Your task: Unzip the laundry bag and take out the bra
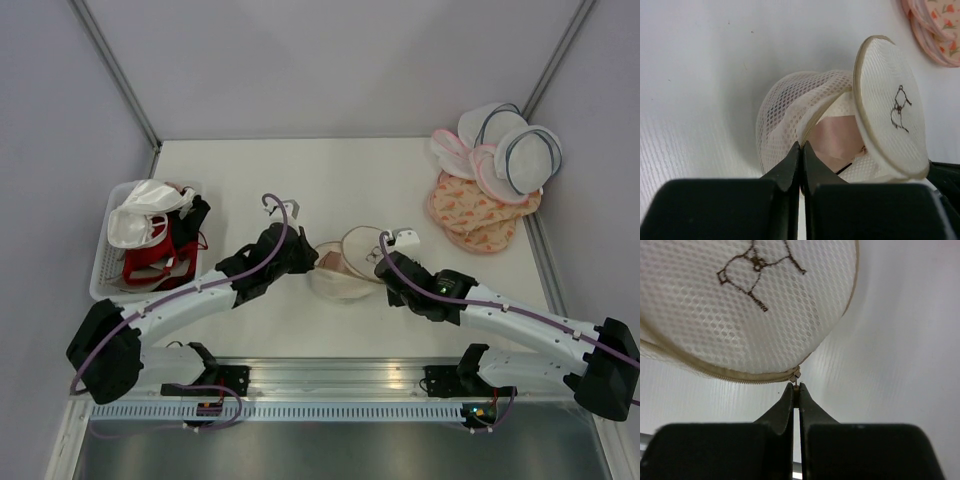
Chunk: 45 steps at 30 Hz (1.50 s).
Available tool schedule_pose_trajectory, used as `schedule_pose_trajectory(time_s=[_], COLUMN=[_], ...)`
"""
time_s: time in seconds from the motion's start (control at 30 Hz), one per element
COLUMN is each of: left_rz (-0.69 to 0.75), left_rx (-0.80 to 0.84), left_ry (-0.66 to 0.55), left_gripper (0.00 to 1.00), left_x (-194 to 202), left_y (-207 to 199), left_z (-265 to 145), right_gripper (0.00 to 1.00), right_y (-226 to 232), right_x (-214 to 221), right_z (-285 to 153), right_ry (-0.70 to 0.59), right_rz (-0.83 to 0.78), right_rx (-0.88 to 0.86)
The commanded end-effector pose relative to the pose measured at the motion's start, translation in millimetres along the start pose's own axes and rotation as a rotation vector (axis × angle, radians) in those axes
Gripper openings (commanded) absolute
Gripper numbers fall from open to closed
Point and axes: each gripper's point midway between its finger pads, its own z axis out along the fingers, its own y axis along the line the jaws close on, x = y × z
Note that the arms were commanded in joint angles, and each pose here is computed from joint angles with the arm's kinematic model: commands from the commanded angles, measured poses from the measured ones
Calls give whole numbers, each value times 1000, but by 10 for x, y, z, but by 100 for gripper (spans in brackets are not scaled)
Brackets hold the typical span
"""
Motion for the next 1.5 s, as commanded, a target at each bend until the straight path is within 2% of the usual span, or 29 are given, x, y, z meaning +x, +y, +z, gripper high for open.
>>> schedule_pose_trajectory(time_s=[0.0,0.17,0.2,0.23,0.27,0.33,0.4,0.47,0.53,0.6,0.7,0.73,0.83,0.93,0.97,1.1,1.2,1.27,1.33,1.4,1.47], left_rz=[-36,-61,-72,-76,-80,-96,-105,-114,-117,-119,-123,-124,-132,-139,-143,-153,-157,-159,-162,-163,-166], left_rx=[24,53,63,64,62,88,96,120,141,153,165,167,173,179,183,184,186,182,183,177,174], left_ry=[-77,-70,-61,-51,-37,-26,8,3,6,12,14,15,10,11,8,9,12,13,8,6,7], left_gripper=[2,2,2,2,2,2,2,2,2,2,2,2,2,2,2,2,2,2,2,2,2], left_x=[-173,-96,-71,-34,22,76,190,199,222,249,253,249,237,239,230,255,272,290,292,303,317], left_y=[-41,-32,-43,-38,-19,-65,-60,-124,-182,-221,-266,-273,-294,-308,-313,-304,-299,-277,-261,-236,-215], left_z=[-194,-248,-239,-234,-223,-221,-218,-219,-230,-234,-237,-239,-251,-270,-282,-298,-308,-316,-334,-337,-339], right_gripper=[0,0,8,24,53,76,98,98,98,98,98,98,85,26,1,0,0,1,1,0,0], right_y=[-193,-382,-430,-539,-673,-770,-734,-616,-297,18,363,525,824,950,961,1103,1049,871,498,110,-120], right_x=[2,103,84,125,79,21,-106,-269,-469,-598,-766,-737,-831,-887,-916,-914,-811,-723,-659,-670,-726], right_z=[0,78,80,50,32,-68,-149,-248,-319,-384,-489,-507,-539,-454,-431,-263,-9,226,439,488,410], right_ry=[-31,-20,-34,-22,-54,-76,-117,-177,-219,-234,-251,-221,-230,-231,-238,-223,-149,-101,-83,-114,-156], right_rz=[61,70,92,77,75,121,165,216,209,173,131,86,51,43,47,61,90,120,151,200,232], right_rx=[101,223,257,314,394,456,431,332,124,-52,-221,-295,-421,-436,-426,-450,-409,-309,-115,96,213])
